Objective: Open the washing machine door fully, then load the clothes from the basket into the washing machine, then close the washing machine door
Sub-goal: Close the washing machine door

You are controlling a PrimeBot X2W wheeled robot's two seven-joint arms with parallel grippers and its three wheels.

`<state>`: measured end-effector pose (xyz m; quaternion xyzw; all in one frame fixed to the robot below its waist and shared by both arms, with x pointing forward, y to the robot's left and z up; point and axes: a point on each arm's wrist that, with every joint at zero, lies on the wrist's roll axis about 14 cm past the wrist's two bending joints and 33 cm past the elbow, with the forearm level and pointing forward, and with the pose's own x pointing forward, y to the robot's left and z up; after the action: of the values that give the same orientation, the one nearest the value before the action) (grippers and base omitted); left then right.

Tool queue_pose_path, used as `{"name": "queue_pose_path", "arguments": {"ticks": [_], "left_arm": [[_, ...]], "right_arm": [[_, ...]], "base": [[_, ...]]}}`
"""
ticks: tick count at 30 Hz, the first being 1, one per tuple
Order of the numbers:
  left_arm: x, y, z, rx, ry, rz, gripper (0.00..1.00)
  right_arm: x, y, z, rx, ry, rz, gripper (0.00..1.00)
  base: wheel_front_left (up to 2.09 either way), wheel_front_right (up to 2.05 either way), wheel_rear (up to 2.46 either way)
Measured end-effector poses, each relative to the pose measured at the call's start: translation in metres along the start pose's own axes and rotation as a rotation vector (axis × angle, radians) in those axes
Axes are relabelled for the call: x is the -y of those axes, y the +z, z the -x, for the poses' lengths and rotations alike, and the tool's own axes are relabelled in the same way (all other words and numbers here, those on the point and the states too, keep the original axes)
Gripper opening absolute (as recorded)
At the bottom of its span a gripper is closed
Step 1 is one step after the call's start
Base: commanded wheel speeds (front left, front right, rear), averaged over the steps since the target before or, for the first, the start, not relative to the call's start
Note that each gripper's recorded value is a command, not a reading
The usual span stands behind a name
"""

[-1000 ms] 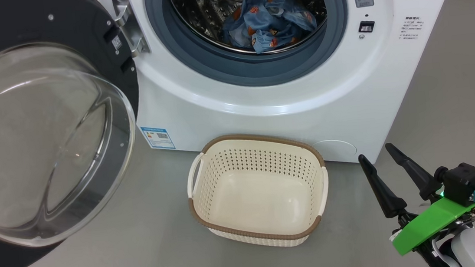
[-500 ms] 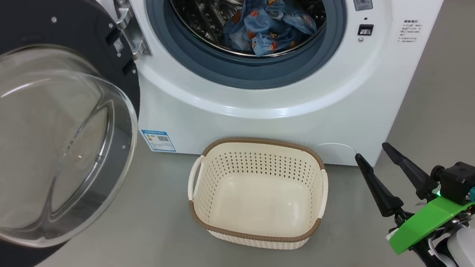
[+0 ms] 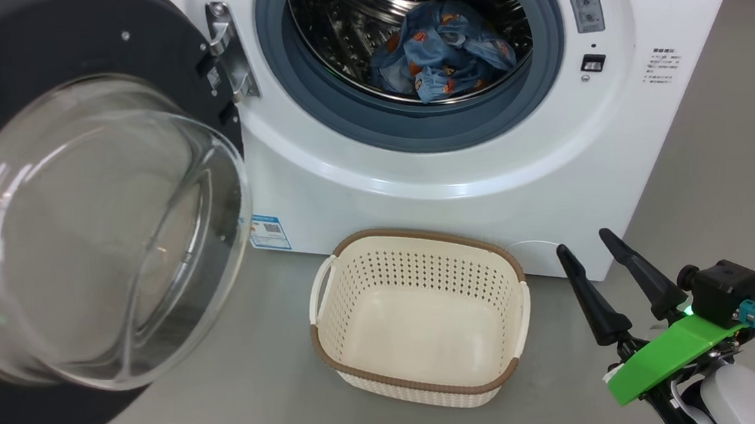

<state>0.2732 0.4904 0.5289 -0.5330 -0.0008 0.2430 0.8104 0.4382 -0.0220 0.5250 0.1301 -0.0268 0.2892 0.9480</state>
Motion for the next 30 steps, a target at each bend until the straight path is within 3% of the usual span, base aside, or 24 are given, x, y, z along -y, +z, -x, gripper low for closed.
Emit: {"name": "queue_pose_path", "arguments": {"ticks": [14,30], "left_arm": [[0.025,-0.058,0.017,-0.252,-0.127,-0.049,0.0],[0.082,-0.142,0.054,-0.501,-0.304,-0.072,0.0]], "right_arm": [[-0.016,0.002,-0.001,0.017,0.007,-0.038,1.0],[-0.01,0.006,0.015,0.031,-0.042,-0.054,1.0]], "base": [[0.0,0.0,0.0],[0.0,0.0,0.0]]}}
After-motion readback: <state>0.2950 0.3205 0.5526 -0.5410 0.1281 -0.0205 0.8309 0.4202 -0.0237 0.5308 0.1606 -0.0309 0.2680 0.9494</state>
